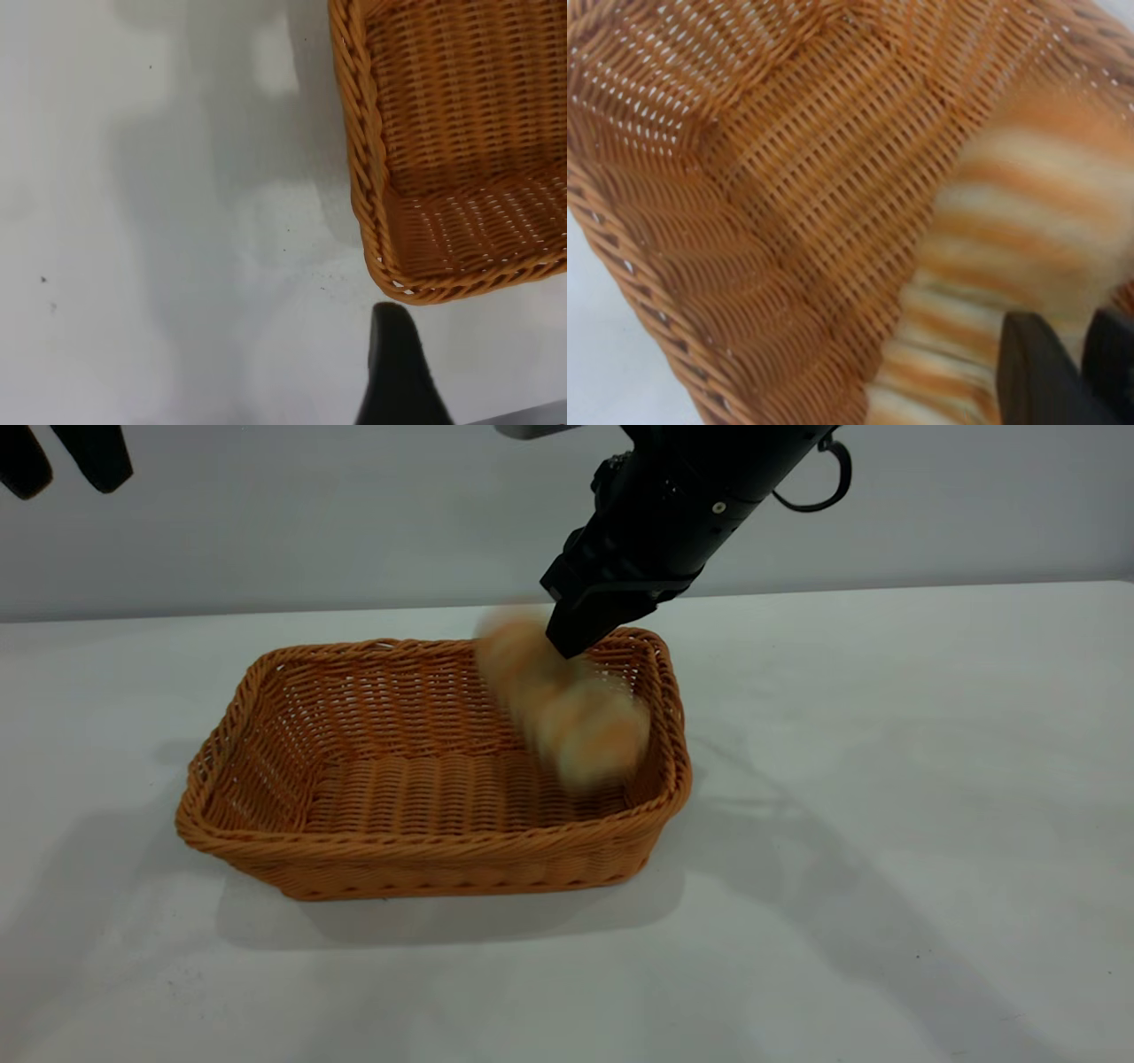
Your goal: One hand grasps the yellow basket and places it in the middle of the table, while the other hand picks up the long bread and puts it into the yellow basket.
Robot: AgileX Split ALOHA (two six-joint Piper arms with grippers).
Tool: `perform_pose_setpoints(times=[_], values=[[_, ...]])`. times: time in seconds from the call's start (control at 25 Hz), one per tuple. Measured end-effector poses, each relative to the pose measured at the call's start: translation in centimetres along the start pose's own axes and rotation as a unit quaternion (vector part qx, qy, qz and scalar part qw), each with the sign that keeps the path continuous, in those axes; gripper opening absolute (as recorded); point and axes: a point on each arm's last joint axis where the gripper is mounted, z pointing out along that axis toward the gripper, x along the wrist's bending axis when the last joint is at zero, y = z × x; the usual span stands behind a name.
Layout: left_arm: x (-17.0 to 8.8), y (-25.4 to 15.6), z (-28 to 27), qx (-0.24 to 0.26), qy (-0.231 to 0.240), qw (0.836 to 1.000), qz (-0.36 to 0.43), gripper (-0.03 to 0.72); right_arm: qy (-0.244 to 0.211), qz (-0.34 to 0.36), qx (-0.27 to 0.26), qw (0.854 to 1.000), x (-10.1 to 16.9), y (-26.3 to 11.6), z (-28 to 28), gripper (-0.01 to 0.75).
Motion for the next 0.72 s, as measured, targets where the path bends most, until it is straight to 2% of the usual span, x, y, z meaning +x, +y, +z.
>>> perform_pose_setpoints(times=[0.12, 0.2, 0.28, 0.4, 0.52, 0.72], values=[[0.1, -0.2, -0.6, -0.006, 0.009, 1.0, 0.006, 0.511, 0.006, -0.003, 0.01, 1.0, -0.4, -0.2, -0.4, 0.274], [0.3, -0.5, -1.7, -0.018, 0.028, 0.999, 0.012, 0.511, 0.011, 0.003, 0.022, 1.0, -1.1, -0.4, -1.1, 0.307], [0.5, -1.0, -3.1, -0.034, 0.049, 0.998, 0.018, 0.511, 0.013, 0.026, 0.038, 0.999, -2.2, -0.8, -2.4, 0.319], [0.5, -2.1, -5.8, -0.067, 0.072, 0.995, 0.022, 0.511, 0.007, 0.104, 0.072, 0.992, -4.4, -1.6, -5.5, 0.32], [0.1, -3.4, -8.6, -0.105, 0.074, 0.991, 0.022, 0.511, -0.018, 0.184, 0.123, 0.975, -7.1, -3.3, -9.3, 0.32], [-0.4, -6.1, -12.9, -0.166, 0.077, 0.983, 0.018, 0.511, -0.073, 0.28, 0.195, 0.937, -10.6, -6.5, -16.8, 0.32]])
